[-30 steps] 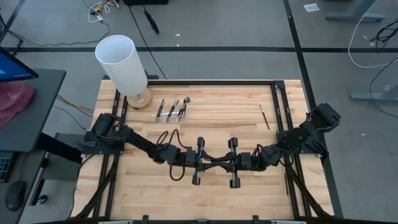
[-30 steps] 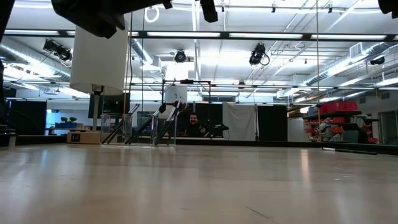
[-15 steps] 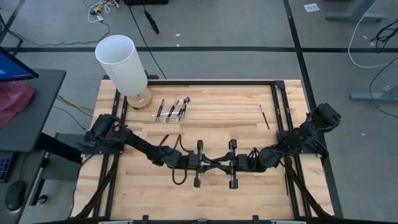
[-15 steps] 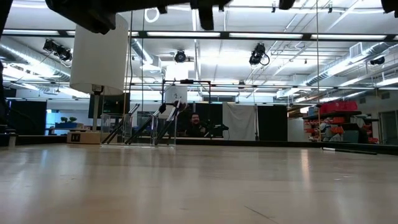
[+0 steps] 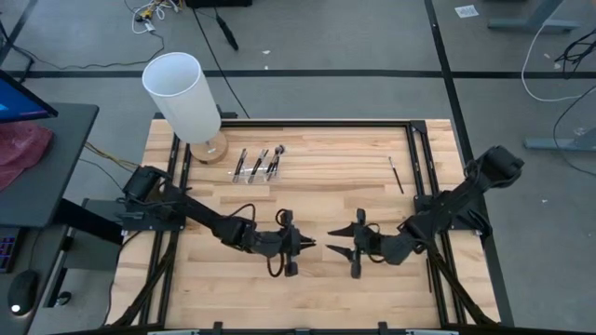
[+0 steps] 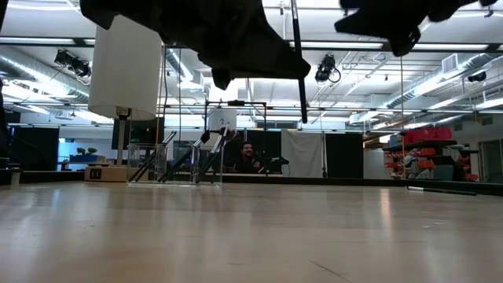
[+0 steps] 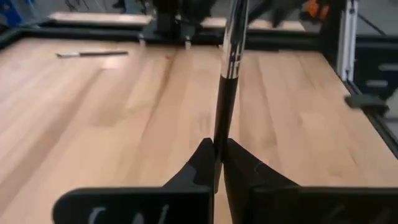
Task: Put items in baskets/containers
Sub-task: Put the eyeshadow brush into the transparent organizer
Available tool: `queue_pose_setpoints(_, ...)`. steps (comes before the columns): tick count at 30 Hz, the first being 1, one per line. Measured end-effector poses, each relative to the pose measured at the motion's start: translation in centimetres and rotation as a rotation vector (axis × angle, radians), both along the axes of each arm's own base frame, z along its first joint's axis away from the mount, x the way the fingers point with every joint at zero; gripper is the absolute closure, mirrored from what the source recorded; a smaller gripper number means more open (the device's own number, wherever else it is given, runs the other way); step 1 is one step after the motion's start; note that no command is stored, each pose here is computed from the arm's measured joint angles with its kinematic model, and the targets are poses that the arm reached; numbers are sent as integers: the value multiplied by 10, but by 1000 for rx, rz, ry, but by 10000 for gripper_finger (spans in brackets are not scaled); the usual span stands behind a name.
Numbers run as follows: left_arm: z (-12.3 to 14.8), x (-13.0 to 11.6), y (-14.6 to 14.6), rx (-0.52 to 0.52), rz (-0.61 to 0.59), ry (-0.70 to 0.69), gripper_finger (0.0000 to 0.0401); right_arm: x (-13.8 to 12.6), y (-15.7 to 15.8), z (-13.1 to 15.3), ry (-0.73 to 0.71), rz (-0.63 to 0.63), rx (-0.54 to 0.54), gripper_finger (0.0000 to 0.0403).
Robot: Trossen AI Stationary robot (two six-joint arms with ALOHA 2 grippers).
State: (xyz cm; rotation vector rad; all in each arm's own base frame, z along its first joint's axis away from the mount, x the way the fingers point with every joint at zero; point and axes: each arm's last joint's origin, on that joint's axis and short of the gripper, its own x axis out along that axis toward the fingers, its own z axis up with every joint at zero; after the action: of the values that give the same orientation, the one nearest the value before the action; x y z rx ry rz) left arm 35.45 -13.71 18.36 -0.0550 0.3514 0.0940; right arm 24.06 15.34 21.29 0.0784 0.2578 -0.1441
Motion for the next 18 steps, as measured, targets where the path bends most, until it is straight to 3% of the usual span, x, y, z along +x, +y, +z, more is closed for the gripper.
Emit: queue_pose_setpoints(18,-2,-1,-1,-39,-39,27,384,36,-13,-16,-45,122,0,271)
